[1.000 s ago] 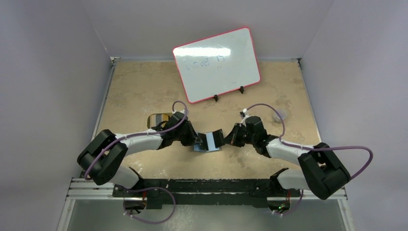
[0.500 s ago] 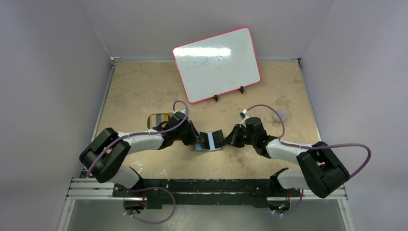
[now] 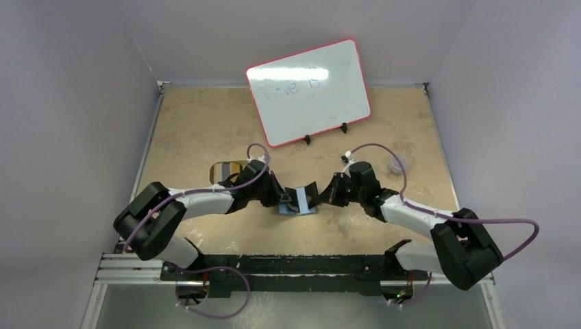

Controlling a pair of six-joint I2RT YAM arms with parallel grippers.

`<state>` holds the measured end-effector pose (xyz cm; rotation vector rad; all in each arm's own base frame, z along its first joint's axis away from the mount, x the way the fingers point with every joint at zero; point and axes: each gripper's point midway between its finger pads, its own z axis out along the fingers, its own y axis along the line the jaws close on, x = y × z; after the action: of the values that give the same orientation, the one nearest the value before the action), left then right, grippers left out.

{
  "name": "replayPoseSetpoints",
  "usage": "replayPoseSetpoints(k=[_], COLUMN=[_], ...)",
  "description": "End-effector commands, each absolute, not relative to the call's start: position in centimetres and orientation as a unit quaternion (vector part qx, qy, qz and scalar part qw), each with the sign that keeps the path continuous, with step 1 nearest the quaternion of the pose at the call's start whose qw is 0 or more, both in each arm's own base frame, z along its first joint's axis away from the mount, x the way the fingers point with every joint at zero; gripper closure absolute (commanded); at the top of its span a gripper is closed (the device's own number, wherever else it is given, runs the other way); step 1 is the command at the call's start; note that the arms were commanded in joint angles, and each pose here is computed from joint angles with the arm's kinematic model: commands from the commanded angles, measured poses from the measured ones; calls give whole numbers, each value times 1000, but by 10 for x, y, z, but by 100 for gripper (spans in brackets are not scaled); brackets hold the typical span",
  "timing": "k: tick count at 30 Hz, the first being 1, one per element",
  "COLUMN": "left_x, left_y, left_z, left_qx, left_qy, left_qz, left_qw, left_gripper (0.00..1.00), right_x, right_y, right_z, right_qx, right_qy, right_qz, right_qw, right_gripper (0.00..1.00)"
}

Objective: Put the credit cards into the card holder
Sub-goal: Insert the credit card into the card holder.

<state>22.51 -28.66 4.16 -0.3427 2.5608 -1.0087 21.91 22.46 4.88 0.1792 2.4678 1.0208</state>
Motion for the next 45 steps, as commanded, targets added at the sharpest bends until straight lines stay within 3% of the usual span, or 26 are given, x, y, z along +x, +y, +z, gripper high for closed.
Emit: replayPoseSetpoints(k=[1, 18, 29, 40, 45], left_x=[223, 219, 219, 231, 233], left_y=[-283, -293, -292, -288, -283], left_z=[30, 18, 10, 23, 24], left_qx=[-123, -120, -127, -131, -135], left_qy=[913, 920, 924, 924, 927], left_qz=[-342, -326, -312, -288, -274], left_qw=[185, 182, 183, 214, 220], left_gripper=[99, 90, 88, 72, 69], right_x=[227, 212, 213, 222, 231], right_y=[219, 198, 199, 205, 200], right_z=[62, 24, 31, 63, 79], right_qx=[51, 61, 63, 60, 59], right_qy=[902, 920, 916, 906, 905], right_qz=[347, 302, 308, 324, 306], right_qw=[251, 243, 249, 267, 291], right_gripper=[100, 100, 100, 100, 100])
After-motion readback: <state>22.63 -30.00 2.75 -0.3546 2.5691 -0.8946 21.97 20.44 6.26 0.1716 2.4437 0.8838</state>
